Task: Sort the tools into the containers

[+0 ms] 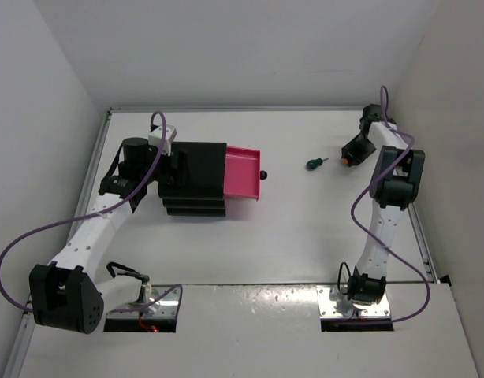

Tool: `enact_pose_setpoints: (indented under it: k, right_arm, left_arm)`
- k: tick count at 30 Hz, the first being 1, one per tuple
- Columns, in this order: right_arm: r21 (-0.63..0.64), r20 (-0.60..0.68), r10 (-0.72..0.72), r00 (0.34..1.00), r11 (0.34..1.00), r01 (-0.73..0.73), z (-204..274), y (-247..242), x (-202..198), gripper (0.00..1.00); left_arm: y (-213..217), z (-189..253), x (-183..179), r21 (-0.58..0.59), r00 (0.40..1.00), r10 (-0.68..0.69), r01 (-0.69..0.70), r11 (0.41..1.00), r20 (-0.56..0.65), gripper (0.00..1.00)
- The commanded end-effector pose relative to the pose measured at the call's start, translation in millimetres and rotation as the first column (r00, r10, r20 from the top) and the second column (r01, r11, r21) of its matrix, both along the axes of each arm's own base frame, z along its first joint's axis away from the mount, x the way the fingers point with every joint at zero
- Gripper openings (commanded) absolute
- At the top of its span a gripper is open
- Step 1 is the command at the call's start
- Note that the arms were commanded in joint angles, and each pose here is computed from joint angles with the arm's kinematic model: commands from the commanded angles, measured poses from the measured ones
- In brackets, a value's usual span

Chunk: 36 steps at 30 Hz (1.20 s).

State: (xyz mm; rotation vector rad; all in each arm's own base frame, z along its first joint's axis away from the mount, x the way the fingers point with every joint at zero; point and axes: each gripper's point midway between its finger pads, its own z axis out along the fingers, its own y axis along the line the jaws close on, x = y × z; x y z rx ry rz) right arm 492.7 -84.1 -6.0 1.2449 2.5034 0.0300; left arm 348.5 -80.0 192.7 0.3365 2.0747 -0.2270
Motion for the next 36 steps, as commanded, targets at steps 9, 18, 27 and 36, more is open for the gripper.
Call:
enact_pose_setpoints:
  k: [9,18,27,36]
  right_arm:
    - [0.100,0.417,0.551,0.723,0.763,-0.639,115,105,-17,0.00]
    - [-0.235,0.580,0.811,0.077,0.257,-0.938,230,240,-89,0.00]
    - [-0.316,0.486,0.851,-0.197,-0.039,-0.948,240,331,-116,0.00]
    - [-0.283,0.329,0.896,-0.298,-0.207,-0.937,197,365,-127,0.00]
  left_arm:
    - [0,-58,-43,0.033,0.971,-0.024,0.033,0.999,-0.237,0.99]
    - [-3,-58,-43,0.020,0.970,-0.040,0.046,0.999,-0.240,0.99]
    - [-5,-57,-42,0.014,0.969,-0.048,0.053,0.999,-0.242,0.99]
    - [-5,-57,-42,0.014,0.969,-0.048,0.053,0.999,-0.242,0.99]
